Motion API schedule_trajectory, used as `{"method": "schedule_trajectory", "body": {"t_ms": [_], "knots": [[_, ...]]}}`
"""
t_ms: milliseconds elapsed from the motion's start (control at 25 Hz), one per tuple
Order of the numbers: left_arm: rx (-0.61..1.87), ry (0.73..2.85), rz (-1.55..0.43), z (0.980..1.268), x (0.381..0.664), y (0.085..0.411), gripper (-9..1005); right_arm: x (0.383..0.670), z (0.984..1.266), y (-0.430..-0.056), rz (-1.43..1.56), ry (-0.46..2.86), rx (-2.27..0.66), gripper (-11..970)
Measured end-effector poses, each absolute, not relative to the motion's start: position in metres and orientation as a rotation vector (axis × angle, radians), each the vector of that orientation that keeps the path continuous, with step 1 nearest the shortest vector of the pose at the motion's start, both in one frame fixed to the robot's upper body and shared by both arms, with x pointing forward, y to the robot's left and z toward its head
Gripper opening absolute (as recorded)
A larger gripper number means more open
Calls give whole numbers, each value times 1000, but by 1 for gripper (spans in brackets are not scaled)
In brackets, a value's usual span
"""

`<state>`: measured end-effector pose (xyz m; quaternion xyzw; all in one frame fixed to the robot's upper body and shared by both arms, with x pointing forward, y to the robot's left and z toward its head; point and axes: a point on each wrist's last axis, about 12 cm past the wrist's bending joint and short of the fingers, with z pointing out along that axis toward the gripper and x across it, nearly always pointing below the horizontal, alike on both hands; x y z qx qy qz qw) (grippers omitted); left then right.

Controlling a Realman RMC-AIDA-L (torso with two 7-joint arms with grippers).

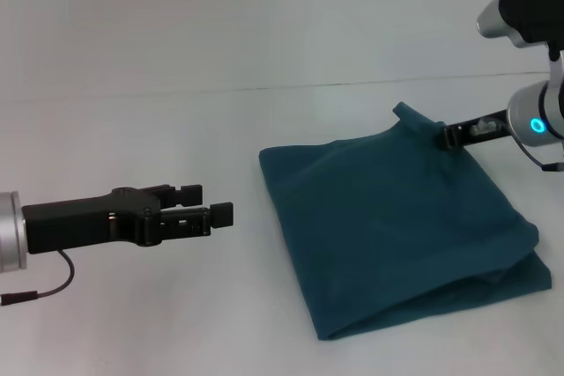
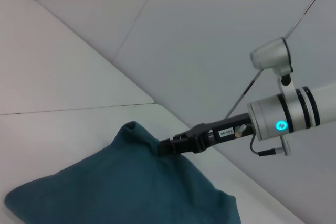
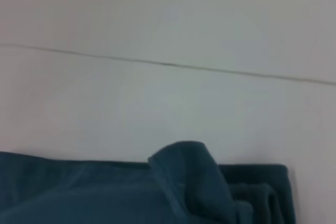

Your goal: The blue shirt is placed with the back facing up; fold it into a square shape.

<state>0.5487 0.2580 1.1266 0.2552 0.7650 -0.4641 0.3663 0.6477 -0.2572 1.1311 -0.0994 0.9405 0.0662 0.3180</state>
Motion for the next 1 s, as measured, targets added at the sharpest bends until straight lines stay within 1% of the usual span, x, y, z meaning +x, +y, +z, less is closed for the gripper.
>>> {"method": "schedule_trajectory", "body": {"t_ms": [200,360,400,480,720,840,1000], "knots": [[656,1966,-1192,1126,549,258,874,646,1127,-264,166,2490,-237,153],[657,1967,-1192,1126,549,258,874,643,1129,-271,178,2498,-208,319],[657,1967,-1192,1126,549,258,874,640,1133,-275,179,2497,-205,361],[657,1965,-1192,1126,548,258,874,637,1140,-277,182,2499,-213,636],[666,1959,-1184,1126,549,258,874,620,1156,-281,197,2535,-264,841],[669,1957,-1178,1126,549,258,874,608,1160,-280,249,2576,-311,865],[669,1956,-1175,1126,549,258,874,595,1156,-282,310,2627,-326,898]]}}
